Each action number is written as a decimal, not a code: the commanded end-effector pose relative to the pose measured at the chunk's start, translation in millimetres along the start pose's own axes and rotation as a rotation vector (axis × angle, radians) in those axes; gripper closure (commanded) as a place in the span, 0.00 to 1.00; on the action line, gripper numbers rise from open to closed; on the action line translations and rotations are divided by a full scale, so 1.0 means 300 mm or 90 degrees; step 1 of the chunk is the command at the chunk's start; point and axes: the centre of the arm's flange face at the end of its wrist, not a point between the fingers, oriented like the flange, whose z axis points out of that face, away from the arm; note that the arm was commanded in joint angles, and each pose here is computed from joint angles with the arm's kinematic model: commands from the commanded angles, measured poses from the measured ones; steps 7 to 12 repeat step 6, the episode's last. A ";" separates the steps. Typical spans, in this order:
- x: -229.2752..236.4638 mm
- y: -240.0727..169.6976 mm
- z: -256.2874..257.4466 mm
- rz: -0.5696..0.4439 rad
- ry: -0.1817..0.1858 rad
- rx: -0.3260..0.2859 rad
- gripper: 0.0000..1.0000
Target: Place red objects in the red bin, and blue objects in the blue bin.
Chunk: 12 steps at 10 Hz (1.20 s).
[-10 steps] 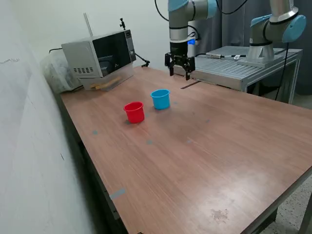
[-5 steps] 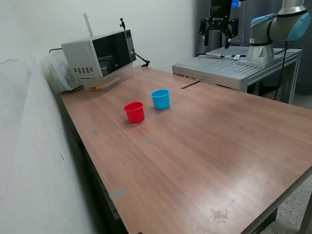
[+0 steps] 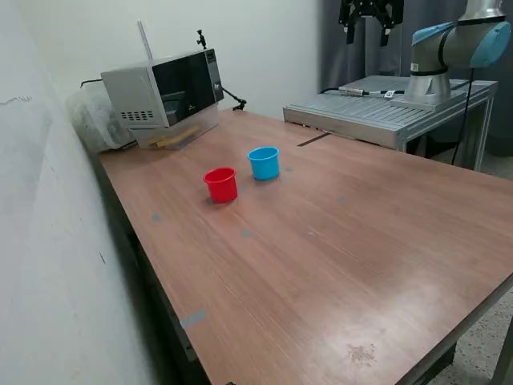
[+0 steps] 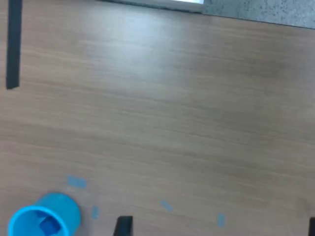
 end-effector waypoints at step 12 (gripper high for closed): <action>-0.229 -0.004 -0.178 0.088 -0.002 0.012 0.00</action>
